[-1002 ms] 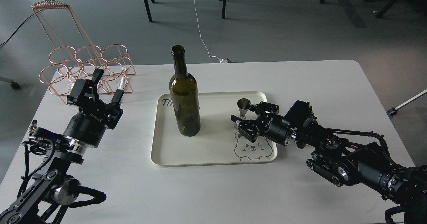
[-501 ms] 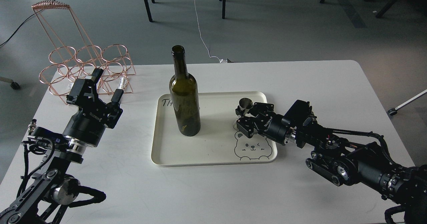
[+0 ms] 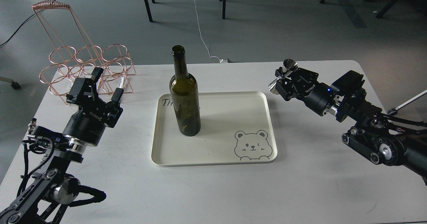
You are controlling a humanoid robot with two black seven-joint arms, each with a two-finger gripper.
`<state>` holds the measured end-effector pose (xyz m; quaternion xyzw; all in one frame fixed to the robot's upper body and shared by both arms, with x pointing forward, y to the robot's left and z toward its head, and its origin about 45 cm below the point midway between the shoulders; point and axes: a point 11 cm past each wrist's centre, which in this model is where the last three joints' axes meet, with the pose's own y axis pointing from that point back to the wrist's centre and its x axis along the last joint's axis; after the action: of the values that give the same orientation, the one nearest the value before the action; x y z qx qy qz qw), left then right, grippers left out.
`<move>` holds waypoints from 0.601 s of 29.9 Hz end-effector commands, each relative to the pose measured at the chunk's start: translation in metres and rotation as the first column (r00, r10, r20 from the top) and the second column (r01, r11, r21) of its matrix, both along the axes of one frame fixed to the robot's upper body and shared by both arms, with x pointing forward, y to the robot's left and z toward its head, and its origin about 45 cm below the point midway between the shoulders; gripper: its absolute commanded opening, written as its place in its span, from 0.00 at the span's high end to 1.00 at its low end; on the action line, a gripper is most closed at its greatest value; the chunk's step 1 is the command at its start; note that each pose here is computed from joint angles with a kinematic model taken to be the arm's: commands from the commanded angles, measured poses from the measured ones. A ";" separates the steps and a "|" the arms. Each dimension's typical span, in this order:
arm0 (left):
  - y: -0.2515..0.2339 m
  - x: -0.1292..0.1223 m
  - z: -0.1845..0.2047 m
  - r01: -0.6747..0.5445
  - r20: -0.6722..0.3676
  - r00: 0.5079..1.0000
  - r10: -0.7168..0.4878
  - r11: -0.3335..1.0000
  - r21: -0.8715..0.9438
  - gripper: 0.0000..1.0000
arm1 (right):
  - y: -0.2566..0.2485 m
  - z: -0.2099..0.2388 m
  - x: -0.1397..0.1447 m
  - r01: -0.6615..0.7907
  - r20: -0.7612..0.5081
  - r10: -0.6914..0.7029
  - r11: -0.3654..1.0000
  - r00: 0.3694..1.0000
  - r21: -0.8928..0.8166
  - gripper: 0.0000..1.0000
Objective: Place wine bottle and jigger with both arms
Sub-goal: 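Lift the jigger and set it on the table beside the tray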
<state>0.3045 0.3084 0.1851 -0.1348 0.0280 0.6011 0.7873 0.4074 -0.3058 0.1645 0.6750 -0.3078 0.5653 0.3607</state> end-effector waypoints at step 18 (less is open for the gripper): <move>-0.003 0.001 0.001 0.007 0.004 1.000 -0.007 1.000 -0.004 0.02 | -0.077 -0.053 -0.026 0.231 -0.104 -0.239 0.969 0.965 -0.087 0.81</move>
<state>0.3057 0.3061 0.1861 -0.1373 0.0283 0.5983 0.7889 0.3804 -0.3882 0.1140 0.6486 -0.3437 0.4904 0.4698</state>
